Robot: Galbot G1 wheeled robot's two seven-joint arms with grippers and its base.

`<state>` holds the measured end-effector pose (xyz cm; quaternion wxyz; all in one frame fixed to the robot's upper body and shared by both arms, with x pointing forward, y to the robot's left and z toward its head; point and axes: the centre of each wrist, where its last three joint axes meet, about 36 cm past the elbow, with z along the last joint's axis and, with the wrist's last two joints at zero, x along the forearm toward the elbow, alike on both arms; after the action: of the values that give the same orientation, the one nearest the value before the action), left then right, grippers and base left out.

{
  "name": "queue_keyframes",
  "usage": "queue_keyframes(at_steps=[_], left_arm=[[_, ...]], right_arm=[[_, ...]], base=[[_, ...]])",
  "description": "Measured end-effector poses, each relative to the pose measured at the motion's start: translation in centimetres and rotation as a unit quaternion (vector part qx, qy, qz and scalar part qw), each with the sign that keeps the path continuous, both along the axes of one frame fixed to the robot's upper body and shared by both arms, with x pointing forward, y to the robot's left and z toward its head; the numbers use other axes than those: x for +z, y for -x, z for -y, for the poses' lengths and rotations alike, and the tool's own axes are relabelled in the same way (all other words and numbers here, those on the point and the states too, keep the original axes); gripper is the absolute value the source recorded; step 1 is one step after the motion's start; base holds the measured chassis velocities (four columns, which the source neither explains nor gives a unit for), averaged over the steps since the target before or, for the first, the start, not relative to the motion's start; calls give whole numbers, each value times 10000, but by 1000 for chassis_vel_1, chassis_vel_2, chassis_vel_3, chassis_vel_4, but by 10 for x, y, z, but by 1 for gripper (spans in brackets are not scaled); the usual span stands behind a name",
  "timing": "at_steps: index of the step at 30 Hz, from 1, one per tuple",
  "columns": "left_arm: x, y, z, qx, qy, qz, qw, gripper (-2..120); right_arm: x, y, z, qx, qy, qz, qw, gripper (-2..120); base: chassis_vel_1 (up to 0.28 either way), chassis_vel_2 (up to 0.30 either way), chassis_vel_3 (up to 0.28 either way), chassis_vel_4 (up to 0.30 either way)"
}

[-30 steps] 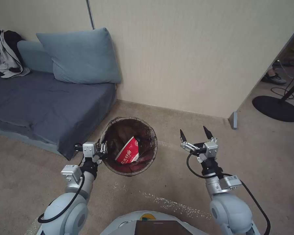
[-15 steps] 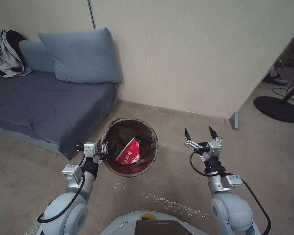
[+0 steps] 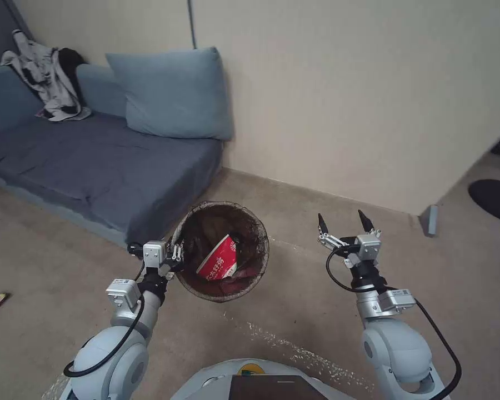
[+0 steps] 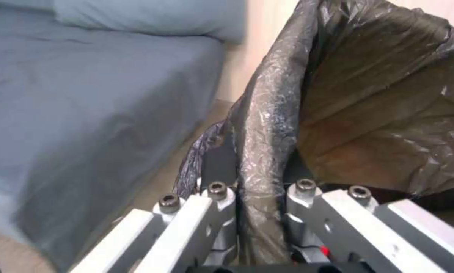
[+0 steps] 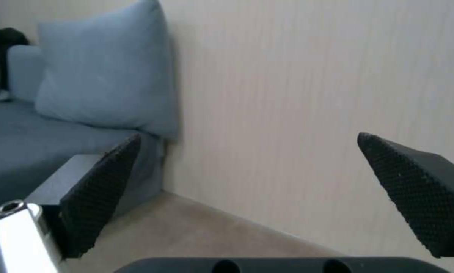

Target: Pick up the trash bin, then pick up the garbage from the floor and place it into the trash bin.

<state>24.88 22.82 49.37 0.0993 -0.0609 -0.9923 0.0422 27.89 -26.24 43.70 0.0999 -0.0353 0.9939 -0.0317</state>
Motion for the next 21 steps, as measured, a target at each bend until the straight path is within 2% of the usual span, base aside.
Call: queue_keyframes(at_steps=[21], left_arm=[[-5,-5,-2,14,20,-32,10000,7]], right_arm=[[0,-11,-5,-8,-42,-95,9999,100]], base=[[119,117,109,109]])
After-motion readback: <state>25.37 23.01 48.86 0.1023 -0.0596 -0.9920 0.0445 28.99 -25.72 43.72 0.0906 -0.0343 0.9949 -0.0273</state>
